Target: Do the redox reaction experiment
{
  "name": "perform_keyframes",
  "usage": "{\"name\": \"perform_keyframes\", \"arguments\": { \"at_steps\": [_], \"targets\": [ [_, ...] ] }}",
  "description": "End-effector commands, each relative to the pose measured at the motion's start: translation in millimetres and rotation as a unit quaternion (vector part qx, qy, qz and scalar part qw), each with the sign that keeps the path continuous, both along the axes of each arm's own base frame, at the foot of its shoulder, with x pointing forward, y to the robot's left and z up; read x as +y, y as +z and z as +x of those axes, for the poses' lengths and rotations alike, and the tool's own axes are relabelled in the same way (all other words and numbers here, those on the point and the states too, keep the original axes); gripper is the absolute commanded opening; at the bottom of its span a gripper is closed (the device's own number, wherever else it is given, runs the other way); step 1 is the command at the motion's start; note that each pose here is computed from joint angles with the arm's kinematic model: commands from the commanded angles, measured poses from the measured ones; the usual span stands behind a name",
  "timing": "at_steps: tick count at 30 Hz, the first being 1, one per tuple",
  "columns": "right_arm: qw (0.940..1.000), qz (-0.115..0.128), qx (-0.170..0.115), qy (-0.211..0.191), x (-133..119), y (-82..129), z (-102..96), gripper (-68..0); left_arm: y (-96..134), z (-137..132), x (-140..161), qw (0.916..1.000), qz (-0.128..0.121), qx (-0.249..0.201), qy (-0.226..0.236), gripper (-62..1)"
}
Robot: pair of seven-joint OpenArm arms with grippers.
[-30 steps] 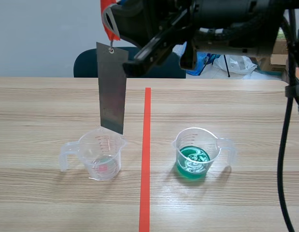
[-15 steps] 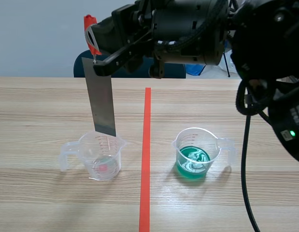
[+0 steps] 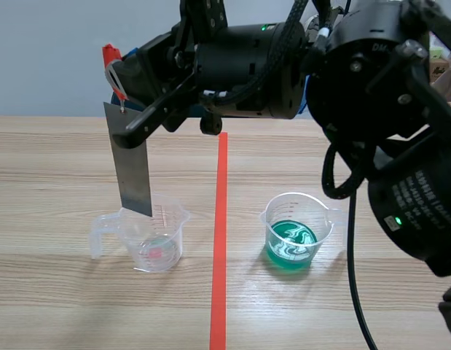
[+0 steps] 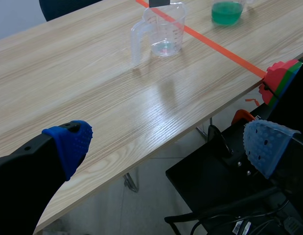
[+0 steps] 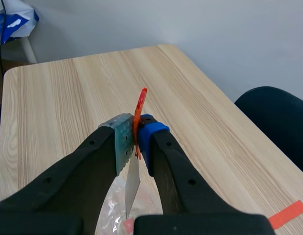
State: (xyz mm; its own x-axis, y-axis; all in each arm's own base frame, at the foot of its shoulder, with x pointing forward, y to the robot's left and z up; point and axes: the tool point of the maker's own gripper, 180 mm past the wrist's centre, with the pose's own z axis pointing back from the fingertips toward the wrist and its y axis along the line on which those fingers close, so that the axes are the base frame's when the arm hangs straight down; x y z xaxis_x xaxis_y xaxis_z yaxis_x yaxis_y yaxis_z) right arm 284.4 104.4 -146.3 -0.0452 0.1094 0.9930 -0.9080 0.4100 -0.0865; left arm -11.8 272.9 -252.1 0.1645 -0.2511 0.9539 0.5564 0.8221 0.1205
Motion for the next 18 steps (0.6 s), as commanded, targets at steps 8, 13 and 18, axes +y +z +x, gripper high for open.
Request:
{"name": "perform_keyframes", "arguments": {
  "at_steps": [8,13,18],
  "targets": [
    [0.9998,0.009,-0.020,-0.001,0.4,10.2,2.5,-66.9,7.8,2.8,-0.9,0.9998,-0.009,-0.019,-0.003,1.4],
    [0.9998,0.008,-0.019,-0.001,0.3,9.5,2.8,-66.9,7.8,2.8,-0.9,0.9998,-0.009,-0.019,-0.003,1.4],
    [0.9998,0.008,-0.019,-0.001,0.3,9.4,2.8,-66.9,7.8,2.8,-0.9,0.9998,-0.009,-0.019,-0.003,1.4]
  ]
}}
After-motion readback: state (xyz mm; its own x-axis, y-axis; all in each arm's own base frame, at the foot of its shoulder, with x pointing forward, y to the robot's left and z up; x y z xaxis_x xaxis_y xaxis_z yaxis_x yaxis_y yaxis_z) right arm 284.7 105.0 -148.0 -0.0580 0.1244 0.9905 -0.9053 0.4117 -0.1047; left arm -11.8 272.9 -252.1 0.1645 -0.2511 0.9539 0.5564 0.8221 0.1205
